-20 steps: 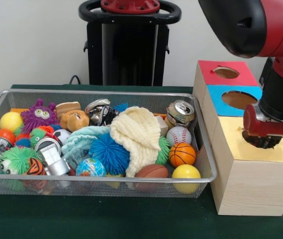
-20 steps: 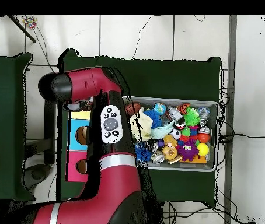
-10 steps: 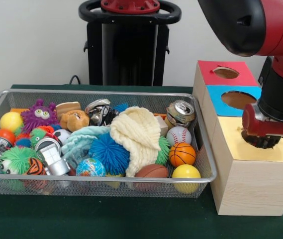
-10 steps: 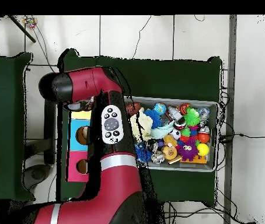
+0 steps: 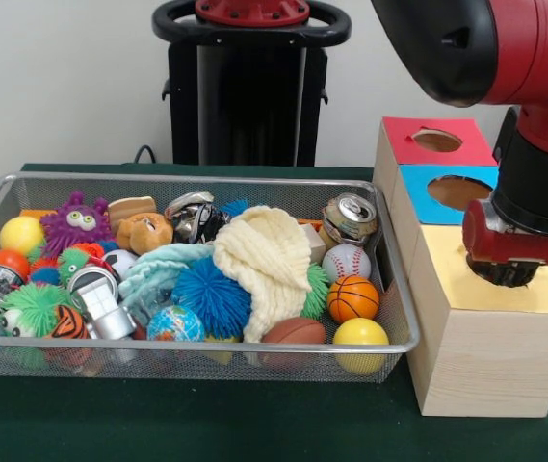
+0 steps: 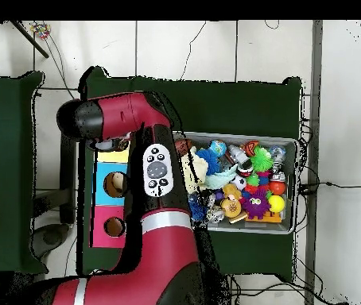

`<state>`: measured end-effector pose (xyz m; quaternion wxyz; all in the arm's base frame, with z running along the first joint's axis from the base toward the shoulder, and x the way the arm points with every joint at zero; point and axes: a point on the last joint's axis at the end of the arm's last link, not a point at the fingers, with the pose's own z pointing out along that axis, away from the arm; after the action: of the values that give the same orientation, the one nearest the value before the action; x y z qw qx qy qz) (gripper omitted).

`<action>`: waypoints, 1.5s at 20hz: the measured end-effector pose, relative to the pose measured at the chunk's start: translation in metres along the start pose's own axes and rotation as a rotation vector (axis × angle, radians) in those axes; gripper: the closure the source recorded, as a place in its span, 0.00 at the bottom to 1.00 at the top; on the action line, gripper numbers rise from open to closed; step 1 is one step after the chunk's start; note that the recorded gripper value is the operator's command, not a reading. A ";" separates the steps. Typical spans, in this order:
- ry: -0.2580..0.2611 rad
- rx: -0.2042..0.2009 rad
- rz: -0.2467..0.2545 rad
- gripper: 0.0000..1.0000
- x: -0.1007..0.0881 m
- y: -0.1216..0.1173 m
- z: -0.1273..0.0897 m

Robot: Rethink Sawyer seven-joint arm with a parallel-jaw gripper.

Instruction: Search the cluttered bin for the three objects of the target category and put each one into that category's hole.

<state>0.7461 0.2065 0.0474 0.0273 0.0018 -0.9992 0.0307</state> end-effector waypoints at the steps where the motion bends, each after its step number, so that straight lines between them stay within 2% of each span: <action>1: 0.000 -0.001 0.001 1.00 0.000 0.000 -0.001; 10: 0.002 -0.012 0.004 1.00 -0.001 -0.001 -0.002; 20: 0.041 -0.093 0.041 1.00 -0.004 -0.017 -0.004; 24: 0.081 -0.094 0.043 1.00 -0.003 -0.021 -0.019; 30: 0.126 -0.076 0.047 1.00 -0.002 -0.032 -0.061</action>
<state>0.7515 0.1780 0.1100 0.0896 -0.0247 -0.9956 -0.0066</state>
